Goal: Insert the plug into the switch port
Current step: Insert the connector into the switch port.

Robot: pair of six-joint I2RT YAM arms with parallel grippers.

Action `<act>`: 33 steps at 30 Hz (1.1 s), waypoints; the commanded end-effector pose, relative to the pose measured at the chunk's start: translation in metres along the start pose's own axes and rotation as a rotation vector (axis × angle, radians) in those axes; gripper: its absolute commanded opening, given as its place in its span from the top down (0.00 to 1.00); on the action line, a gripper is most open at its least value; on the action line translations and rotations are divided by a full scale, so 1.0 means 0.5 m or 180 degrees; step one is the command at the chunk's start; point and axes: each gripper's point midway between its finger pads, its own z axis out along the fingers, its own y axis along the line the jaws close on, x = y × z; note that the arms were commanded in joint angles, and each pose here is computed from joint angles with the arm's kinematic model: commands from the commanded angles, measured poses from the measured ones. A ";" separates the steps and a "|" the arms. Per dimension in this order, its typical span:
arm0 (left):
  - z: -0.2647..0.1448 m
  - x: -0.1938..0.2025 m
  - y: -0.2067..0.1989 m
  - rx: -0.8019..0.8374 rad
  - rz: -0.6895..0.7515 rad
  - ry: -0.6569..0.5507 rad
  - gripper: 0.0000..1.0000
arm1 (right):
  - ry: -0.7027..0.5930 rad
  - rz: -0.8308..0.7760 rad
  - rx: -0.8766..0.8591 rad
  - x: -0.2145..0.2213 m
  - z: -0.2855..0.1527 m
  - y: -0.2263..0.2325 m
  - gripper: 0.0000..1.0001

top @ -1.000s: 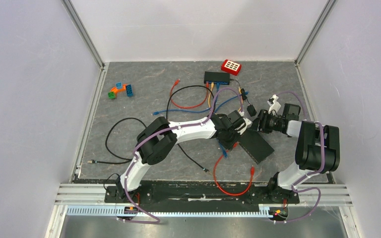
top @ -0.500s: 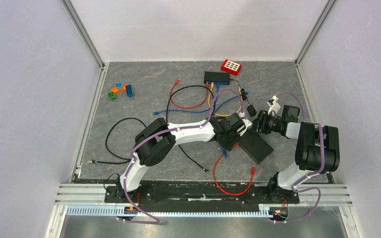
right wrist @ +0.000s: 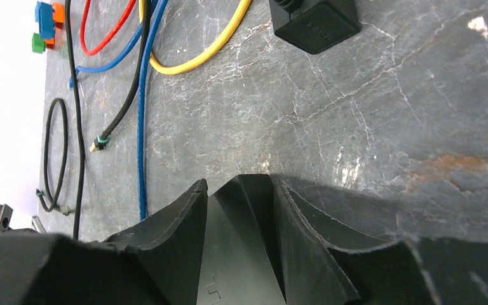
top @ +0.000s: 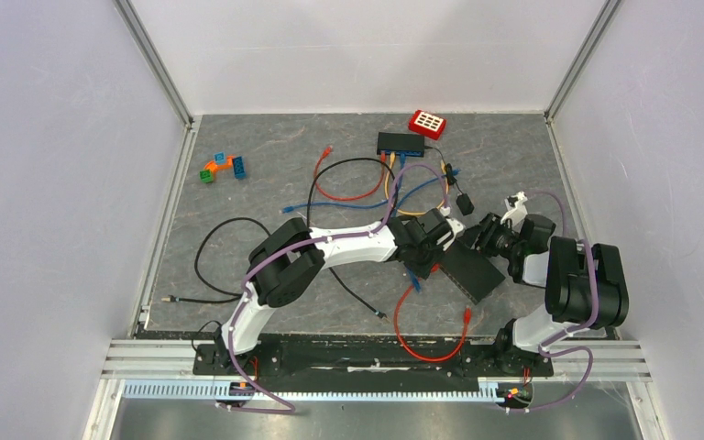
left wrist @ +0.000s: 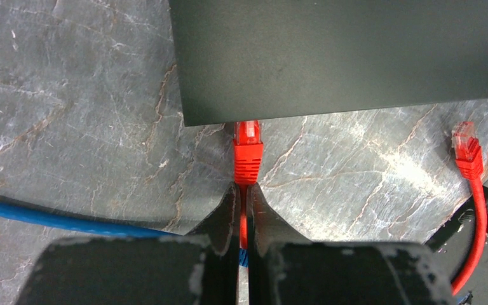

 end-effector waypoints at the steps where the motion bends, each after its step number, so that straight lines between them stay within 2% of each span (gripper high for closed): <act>1: 0.081 -0.030 0.034 -0.0167 -0.0288 -0.0429 0.98 | 0.0832 0.1011 -0.0148 0.181 -0.041 0.052 0.56; 9: 0.097 -0.044 0.017 -0.0018 -0.0431 -0.0709 0.98 | 0.0793 0.1235 -0.0078 0.214 -0.056 0.053 0.57; 14: 0.085 -0.089 0.014 0.0075 0.0019 -0.1099 0.98 | 0.1030 0.1121 -0.0155 0.249 -0.062 0.061 0.57; 17: 0.084 -0.110 -0.003 0.0199 0.0210 -0.1179 0.98 | 0.1245 0.1050 -0.0113 0.283 -0.072 0.061 0.57; 23: 0.087 -0.156 -0.028 0.0392 0.0285 -0.1460 0.98 | 0.1279 0.1147 -0.0119 0.308 -0.085 0.069 0.58; 29: 0.079 -0.222 -0.026 0.0290 0.0290 -0.1757 0.98 | 0.1312 0.1248 -0.0075 0.325 -0.092 0.068 0.61; 33: 0.076 -0.252 -0.044 0.0387 0.0581 -0.1904 0.98 | 0.1387 0.1192 0.0030 0.336 -0.091 0.056 0.61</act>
